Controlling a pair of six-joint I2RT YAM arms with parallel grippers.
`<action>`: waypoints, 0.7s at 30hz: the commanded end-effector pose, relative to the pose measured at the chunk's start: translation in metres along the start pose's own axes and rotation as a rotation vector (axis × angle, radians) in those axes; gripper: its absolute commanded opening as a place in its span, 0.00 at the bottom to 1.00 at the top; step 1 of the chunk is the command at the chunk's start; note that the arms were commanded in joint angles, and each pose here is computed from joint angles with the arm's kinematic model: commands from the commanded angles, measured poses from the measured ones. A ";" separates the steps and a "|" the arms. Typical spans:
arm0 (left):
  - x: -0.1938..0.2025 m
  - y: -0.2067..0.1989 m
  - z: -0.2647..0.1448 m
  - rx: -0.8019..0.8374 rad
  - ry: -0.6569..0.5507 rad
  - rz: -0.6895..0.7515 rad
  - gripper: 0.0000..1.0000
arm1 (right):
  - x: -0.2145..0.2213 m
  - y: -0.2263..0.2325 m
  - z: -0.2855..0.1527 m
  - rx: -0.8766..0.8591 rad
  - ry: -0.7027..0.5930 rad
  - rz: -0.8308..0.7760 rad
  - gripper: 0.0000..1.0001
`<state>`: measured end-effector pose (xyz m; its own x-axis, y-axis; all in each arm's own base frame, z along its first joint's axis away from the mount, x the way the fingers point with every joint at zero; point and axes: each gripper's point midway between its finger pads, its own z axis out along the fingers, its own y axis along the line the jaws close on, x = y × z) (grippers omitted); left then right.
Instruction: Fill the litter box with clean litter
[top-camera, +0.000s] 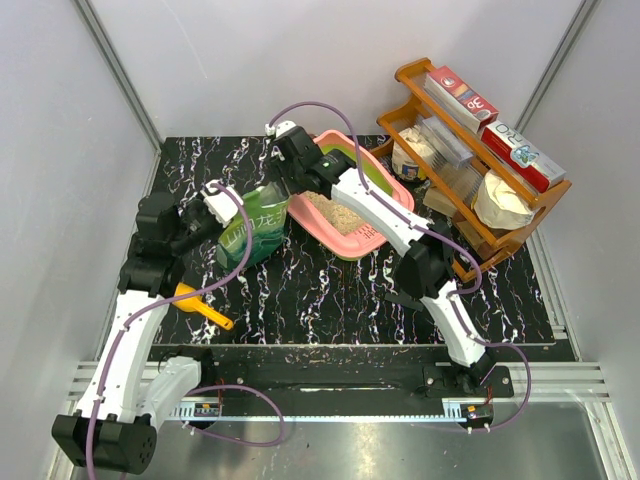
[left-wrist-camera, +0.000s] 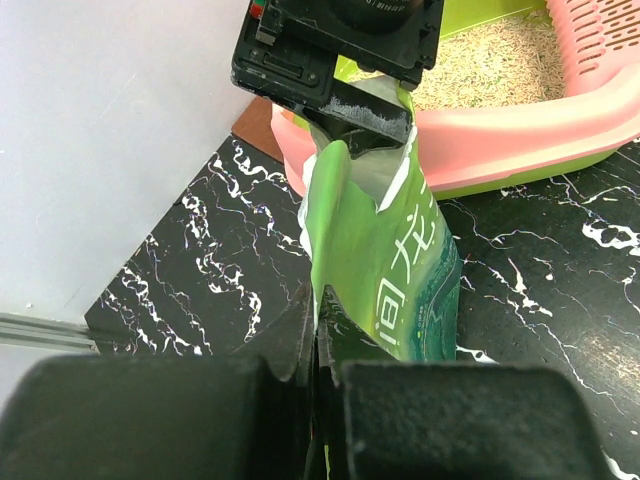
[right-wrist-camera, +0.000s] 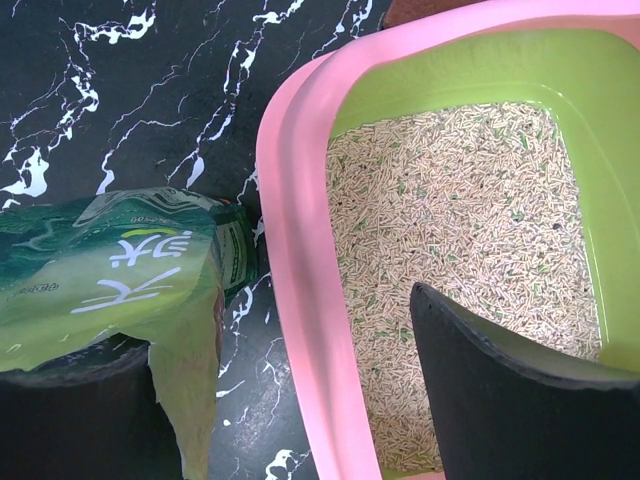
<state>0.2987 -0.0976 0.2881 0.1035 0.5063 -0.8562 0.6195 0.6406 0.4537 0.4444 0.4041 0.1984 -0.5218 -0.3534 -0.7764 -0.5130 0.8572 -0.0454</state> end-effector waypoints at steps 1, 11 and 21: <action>-0.057 0.026 -0.018 -0.100 -0.157 0.115 0.00 | -0.058 -0.029 -0.054 0.039 -0.150 0.010 0.79; -0.042 0.004 -0.040 -0.035 -0.040 0.059 0.04 | -0.086 -0.060 -0.105 0.114 -0.230 -0.081 0.81; -0.037 0.002 -0.059 -0.075 0.049 -0.077 0.57 | -0.097 -0.070 -0.131 0.021 -0.260 0.034 0.81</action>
<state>0.2554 -0.0890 0.3269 0.0774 0.4950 -0.8654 0.5975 0.6718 0.4377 0.4443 0.3424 0.2961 -0.4088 -0.3576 -0.8397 -0.4951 0.8598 -0.1251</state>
